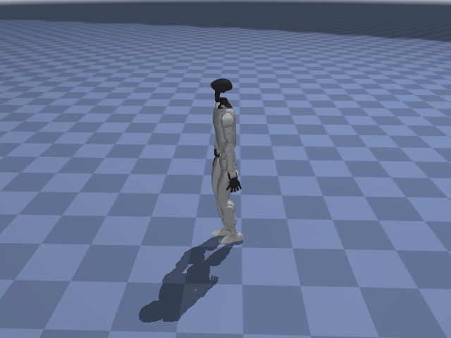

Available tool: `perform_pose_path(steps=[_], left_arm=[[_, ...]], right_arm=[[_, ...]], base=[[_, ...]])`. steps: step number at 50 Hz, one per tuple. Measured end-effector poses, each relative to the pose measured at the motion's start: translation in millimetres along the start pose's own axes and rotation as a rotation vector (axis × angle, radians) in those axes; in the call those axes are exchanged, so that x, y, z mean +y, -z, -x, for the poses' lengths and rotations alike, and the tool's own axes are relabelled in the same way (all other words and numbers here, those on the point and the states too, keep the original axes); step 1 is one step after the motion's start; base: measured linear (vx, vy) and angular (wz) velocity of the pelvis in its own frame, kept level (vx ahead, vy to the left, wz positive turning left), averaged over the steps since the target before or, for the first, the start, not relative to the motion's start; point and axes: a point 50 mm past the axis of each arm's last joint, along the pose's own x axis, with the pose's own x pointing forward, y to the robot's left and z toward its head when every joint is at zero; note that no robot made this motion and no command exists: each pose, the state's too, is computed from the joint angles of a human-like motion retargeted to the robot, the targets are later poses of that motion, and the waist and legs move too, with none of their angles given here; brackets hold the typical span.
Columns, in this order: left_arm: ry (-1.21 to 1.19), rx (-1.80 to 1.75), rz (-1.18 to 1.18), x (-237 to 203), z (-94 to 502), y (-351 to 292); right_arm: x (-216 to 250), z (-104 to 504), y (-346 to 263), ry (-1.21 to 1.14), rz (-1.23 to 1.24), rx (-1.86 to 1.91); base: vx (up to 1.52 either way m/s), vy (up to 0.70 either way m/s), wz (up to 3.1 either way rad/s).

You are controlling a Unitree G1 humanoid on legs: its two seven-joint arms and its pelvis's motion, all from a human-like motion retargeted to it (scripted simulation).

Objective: In place motions

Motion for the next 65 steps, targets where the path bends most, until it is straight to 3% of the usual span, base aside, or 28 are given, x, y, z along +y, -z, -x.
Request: perform_pose_path(steps=[11,25,32,47,52,60,65], left_arm=[[-0.006,-0.162,-0.153,8.2,11.0,-50.5],[0.043,-0.117,-0.087,-14.0,-2.6,-8.9],[0.101,-0.03,-0.113,-27.7,-6.4,11.5],[0.01,-0.157,-0.299,-13.8,3.7,-39.0],[0.043,-0.084,-0.175,-10.1,-2.5,-4.2],[0.091,0.1,0.017,-20.0,-7.0,49.8],[0.115,0.103,0.008,-27.3,-7.8,49.6]], right_arm=[[10.4,-1.4,0.8,-0.043,0.056,0.016],[-35.4,8.2,-14.1,0.066,-0.061,0.021],[-31.8,7.7,-19.7,0.05,-0.077,-0.001],[12.3,8.7,90.9,-0.011,-0.563,0.303],[11.6,5.4,77.4,-0.011,-0.402,0.279],[-17.2,5.5,-26.7,-0.014,0.093,0.011],[-16.5,16.3,-88.9,-0.001,0.206,-0.178]], base=[[-0.01,0.15,-1.48],[0.43,0.08,-4.33],[0.58,0.04,-2.48],[0.42,-0.03,0.16],[0.38,-0.02,-1.28],[0.23,0.05,-2.06],[0.1,0.12,-1.7]])
